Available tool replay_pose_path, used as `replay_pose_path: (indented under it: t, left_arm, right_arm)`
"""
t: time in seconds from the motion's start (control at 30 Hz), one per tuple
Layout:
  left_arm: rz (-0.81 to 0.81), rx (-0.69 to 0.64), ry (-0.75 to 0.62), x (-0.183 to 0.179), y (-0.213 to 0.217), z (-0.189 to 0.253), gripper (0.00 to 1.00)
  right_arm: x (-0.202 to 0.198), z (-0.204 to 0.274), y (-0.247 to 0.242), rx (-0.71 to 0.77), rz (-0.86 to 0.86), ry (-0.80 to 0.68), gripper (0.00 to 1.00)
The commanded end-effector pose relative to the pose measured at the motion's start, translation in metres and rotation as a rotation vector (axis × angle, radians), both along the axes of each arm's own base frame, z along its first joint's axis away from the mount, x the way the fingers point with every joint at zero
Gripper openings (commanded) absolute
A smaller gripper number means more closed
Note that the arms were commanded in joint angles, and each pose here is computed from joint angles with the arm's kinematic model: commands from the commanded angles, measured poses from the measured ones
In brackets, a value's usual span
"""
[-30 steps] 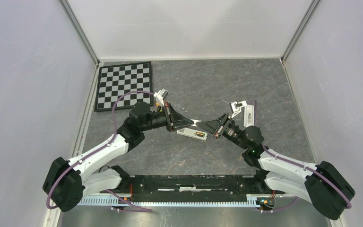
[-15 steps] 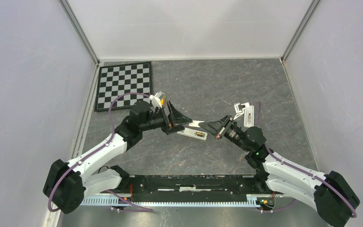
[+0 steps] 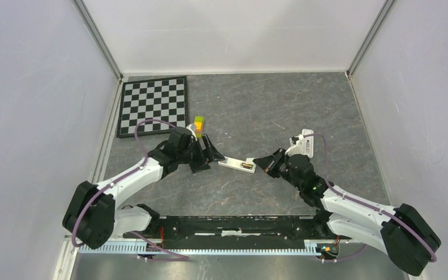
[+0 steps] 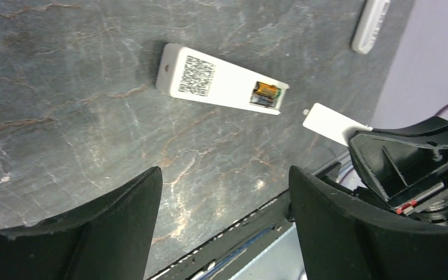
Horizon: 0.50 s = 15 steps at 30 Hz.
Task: Load the batteries into the remote control
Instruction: Pick up the battery cover at the center of the board, then load the battery cover into the remote control.
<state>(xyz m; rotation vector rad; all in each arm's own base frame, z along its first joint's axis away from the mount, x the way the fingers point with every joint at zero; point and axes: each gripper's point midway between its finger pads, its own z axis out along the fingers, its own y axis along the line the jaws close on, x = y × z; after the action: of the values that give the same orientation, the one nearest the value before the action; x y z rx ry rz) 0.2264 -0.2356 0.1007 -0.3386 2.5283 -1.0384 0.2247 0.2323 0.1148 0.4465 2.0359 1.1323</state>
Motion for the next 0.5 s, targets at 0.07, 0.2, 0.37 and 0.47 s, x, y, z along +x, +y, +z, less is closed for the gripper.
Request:
replay_pose_path:
  t: [0.07,0.2,0.37,0.47]
  left_arm:
    - [-0.037,0.071,-0.036,0.010,0.003,-0.020,0.77]
    - [-0.045,0.086,-0.022,0.011,0.002,-0.030,0.73]
    - [-0.053,0.097,-0.004,0.012,0.001,-0.040,0.70]
    - [-0.059,0.098,0.003,0.011,0.000,-0.043,0.68]
  right_arm:
    - [0.008,-0.013,0.000,-0.013,-0.034,0.008,0.00]
    - [0.010,-0.016,0.007,-0.005,-0.016,0.026,0.00]
    - [0.013,-0.020,0.011,-0.005,-0.013,0.030,0.00]
    - [0.012,-0.022,0.016,0.006,0.008,0.037,0.00]
